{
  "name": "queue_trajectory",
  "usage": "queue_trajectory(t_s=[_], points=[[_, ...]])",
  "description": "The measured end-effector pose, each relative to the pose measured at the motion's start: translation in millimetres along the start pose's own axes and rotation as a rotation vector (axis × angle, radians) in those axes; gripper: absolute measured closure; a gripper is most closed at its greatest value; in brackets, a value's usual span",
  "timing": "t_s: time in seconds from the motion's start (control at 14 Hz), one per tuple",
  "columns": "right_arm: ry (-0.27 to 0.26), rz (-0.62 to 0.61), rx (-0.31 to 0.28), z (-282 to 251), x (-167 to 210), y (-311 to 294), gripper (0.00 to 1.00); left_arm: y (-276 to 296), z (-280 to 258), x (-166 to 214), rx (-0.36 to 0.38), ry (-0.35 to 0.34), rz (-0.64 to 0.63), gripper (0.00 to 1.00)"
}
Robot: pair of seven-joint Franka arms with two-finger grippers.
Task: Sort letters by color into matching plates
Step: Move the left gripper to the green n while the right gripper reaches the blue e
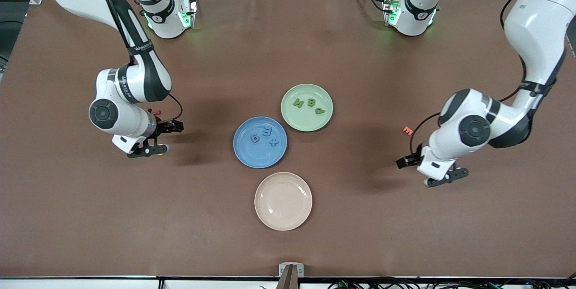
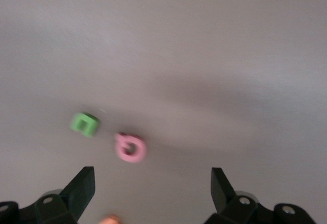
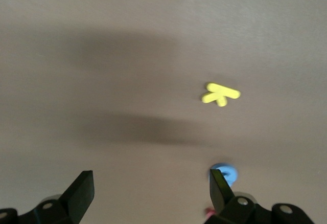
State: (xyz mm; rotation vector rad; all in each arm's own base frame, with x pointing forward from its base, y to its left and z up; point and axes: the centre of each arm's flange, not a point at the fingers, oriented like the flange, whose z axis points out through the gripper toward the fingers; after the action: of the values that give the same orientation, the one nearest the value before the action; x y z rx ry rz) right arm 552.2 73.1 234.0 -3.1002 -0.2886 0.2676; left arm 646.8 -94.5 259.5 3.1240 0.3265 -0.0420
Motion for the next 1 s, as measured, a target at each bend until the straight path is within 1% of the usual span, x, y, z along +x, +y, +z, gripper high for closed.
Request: queue_trajectory(t_s=[0.14, 0.21, 0.29, 0.36, 0.43, 0.5, 0.57, 0.64, 0.71, 0.78, 0.86, 0.93, 1.0], points=[[0.031, -0.015, -0.002, 18.8, -15.5, 27.5, 0.0, -39.0, 8.3, 11.5, -0.005, 0.0, 0.097, 0.02], [0.042, -0.01, -0.005, 24.8, -21.0, 38.4, 0.0, -53.2, 16.0, 14.8, 0.003, 0.011, 0.147, 0.04], [0.049, -0.002, -0.008, 29.8, -26.0, 46.4, 0.0, -62.6, 25.7, 16.0, 0.013, 0.032, 0.196, 0.11], [0.049, 0.004, -0.011, 33.9, -30.4, 52.1, 0.0, -67.4, 36.2, 14.6, 0.023, 0.054, 0.233, 0.11], [0.049, 0.007, -0.014, 36.8, -34.1, 56.6, 0.0, -69.0, 46.2, 11.0, 0.027, 0.07, 0.26, 0.19], [0.055, 0.009, -0.019, 39.8, -37.1, 59.5, 0.0, -68.8, 54.8, 6.6, 0.028, 0.077, 0.28, 0.22], [0.066, 0.012, -0.021, 43.7, -40.3, 60.9, 0.0, -67.9, 61.7, 1.9, 0.028, 0.077, 0.295, 0.22], [0.074, 0.013, -0.023, 48.4, -44.1, 60.8, 0.0, -66.2, 66.2, -2.1, 0.03, 0.075, 0.312, 0.26], [0.073, 0.013, -0.024, 53.5, -48.3, 60.2, 0.0, -64.6, 68.5, -4.5, 0.032, 0.074, 0.327, 0.26], [0.074, 0.013, -0.024, 57.5, -51.8, 59.8, 0.0, -63.9, 69.8, -5.9, 0.033, 0.071, 0.344, 0.32], [0.079, 0.013, -0.026, 59.9, -53.8, 59.5, 0.01, -63.8, 70.7, -6.5, 0.033, 0.069, 0.35, 0.32], [0.085, 0.013, -0.027, 61.4, -55.1, 59.3, 0.04, -64.1, 71.6, -6.9, 0.033, 0.068, 0.354, 0.37], [0.086, 0.013, -0.027, 63.2, -56.7, 59.1, 0.05, -65.2, 73.1, -6.9, 0.035, 0.066, 0.354, 0.38]])
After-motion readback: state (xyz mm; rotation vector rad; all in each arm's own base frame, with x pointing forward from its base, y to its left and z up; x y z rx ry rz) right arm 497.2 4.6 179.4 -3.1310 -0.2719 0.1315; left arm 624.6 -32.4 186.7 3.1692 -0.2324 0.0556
